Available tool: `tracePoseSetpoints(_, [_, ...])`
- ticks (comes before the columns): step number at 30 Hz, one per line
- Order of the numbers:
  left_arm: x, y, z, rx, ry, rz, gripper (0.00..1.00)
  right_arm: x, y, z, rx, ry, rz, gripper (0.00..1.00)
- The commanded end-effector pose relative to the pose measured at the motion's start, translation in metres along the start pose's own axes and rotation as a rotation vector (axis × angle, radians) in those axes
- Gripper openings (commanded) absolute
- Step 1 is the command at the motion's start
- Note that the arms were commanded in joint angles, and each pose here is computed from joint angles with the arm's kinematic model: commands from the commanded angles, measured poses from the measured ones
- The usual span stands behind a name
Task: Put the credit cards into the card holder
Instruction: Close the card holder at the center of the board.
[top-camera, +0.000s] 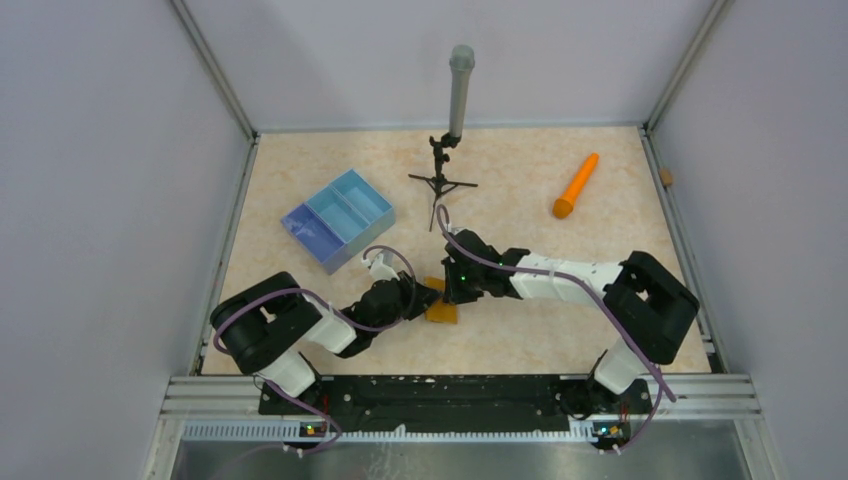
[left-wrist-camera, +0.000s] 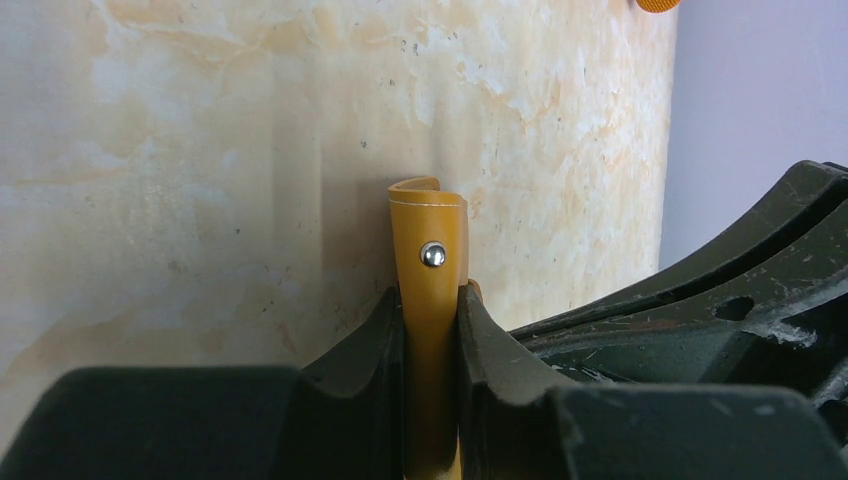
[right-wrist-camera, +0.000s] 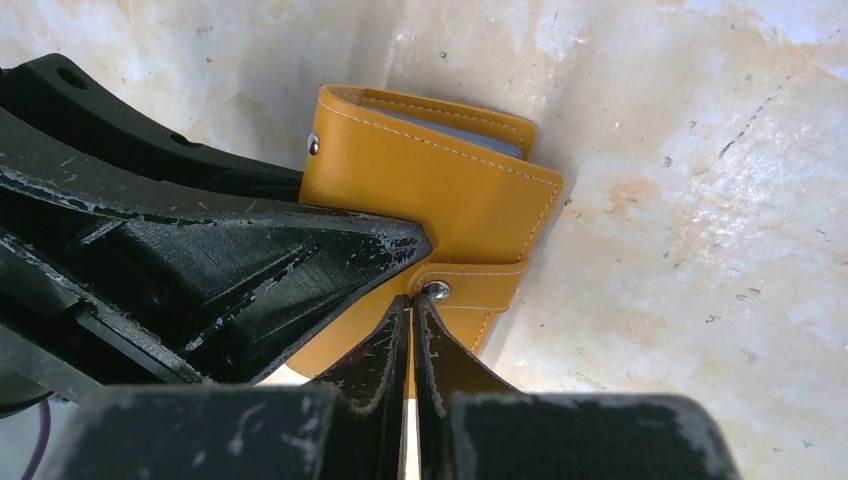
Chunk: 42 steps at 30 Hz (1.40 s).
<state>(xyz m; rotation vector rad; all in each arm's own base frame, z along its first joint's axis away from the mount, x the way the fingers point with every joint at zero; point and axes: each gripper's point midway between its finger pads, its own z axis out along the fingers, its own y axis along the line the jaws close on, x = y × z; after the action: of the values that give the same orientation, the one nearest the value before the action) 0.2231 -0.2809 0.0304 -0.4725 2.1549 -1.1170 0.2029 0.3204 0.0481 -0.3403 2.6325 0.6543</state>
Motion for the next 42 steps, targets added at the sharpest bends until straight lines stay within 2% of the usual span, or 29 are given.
tracePoseSetpoints(1, [0.039,0.088,-0.023,-0.285,0.171,0.127,0.00,0.002,0.005,0.005,-0.041,0.012,0.028,0.00])
tracePoseSetpoints(14, [0.039,0.089,-0.024,-0.285,0.171,0.129,0.00,0.013,-0.012,0.010,-0.063,0.043,0.118,0.00])
tracePoseSetpoints(20, [0.039,0.086,-0.023,-0.278,0.169,0.129,0.00,-0.008,0.012,-0.006,-0.156,-0.013,0.070,0.00])
tracePoseSetpoints(21, [0.039,0.086,-0.023,-0.276,0.169,0.128,0.00,-0.014,0.015,-0.012,-0.164,-0.034,0.059,0.11])
tracePoseSetpoints(23, [0.039,0.083,-0.022,-0.269,0.171,0.123,0.00,-0.024,0.014,-0.023,-0.148,-0.081,0.045,0.40])
tracePoseSetpoints(24, [0.039,0.081,-0.020,-0.262,0.170,0.119,0.00,-0.027,0.009,-0.028,-0.124,-0.105,0.040,0.50])
tracePoseSetpoints(25, [0.039,0.079,-0.020,-0.257,0.169,0.116,0.00,-0.031,0.004,-0.032,-0.097,-0.132,0.037,0.57])
tracePoseSetpoints(27, [0.040,0.077,-0.019,-0.249,0.178,0.119,0.00,-0.035,-0.009,-0.039,-0.035,-0.179,0.031,0.66])
tracePoseSetpoints(32, [0.043,0.073,-0.025,-0.223,0.204,0.116,0.34,-0.042,-0.028,-0.046,0.036,-0.258,-0.034,0.72])
tracePoseSetpoints(34, [0.046,0.068,-0.027,-0.206,0.220,0.119,0.42,-0.044,-0.028,-0.047,0.020,-0.291,-0.056,0.73])
tracePoseSetpoints(36, [0.047,0.065,-0.029,-0.198,0.238,0.120,0.49,-0.046,-0.026,-0.048,-0.014,-0.335,-0.065,0.74])
tracePoseSetpoints(40, [0.046,0.065,-0.036,-0.216,0.244,0.124,0.59,-0.068,-0.034,-0.064,0.005,-0.510,0.040,0.75])
tracePoseSetpoints(42, [0.042,0.068,-0.041,-0.236,0.234,0.143,0.64,-0.065,-0.032,-0.069,-0.028,-0.529,0.003,0.75])
